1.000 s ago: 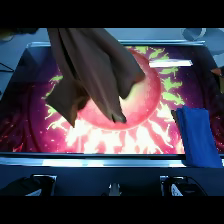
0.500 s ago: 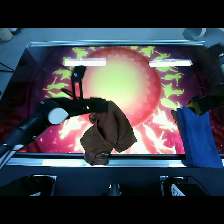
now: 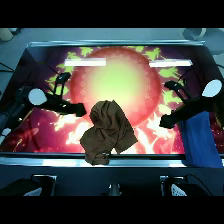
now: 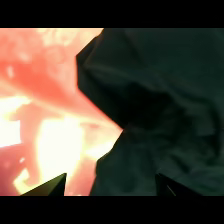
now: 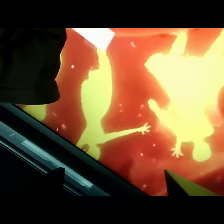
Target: Fold the shirts.
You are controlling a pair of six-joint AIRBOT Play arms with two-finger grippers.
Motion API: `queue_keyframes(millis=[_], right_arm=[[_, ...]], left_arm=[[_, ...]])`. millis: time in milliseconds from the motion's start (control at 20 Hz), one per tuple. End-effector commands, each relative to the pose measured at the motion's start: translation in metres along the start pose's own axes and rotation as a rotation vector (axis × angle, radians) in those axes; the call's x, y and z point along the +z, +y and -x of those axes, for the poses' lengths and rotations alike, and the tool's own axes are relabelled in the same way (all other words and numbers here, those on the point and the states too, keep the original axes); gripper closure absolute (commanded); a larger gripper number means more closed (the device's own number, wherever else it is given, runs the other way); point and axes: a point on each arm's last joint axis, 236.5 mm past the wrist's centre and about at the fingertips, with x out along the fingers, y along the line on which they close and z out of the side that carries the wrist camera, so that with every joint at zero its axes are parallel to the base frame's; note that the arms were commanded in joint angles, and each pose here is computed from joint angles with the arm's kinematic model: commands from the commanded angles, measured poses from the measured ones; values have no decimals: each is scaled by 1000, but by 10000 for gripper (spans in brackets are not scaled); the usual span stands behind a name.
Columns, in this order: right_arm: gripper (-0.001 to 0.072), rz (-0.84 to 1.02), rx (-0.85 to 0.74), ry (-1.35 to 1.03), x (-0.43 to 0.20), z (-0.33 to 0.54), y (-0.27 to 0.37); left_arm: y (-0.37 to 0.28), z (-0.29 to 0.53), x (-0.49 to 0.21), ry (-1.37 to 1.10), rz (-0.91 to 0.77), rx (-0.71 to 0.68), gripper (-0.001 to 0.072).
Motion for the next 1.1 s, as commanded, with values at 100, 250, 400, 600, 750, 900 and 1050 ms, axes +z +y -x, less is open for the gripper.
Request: queue_keyframes(millis=[100, 250, 400, 600, 750, 900, 1050], right_arm=[[38, -70, 209, -37, -10, -64, 35], [38, -117, 275, -24, -14, -84, 43], [38, -139, 349, -5, -13, -99, 49], [35, -187, 400, -35, 1, -113, 49], [35, -159, 408, -1, 4, -132, 60], [19, -101, 379, 7, 15, -155, 76], [47, -139, 353, 19, 20, -171, 82]], left_arm=[[34, -41, -96, 276, 111, -70, 99], [-2, -80, -110, 267, 182, -206, 98], [-12, -103, -117, 280, 147, -202, 98], [-25, -119, -106, 233, 159, -221, 111], [-28, -120, -101, 217, 173, -232, 672], [-35, -109, -94, 205, 76, -258, 683], [-44, -88, -74, 127, 43, -276, 684]])
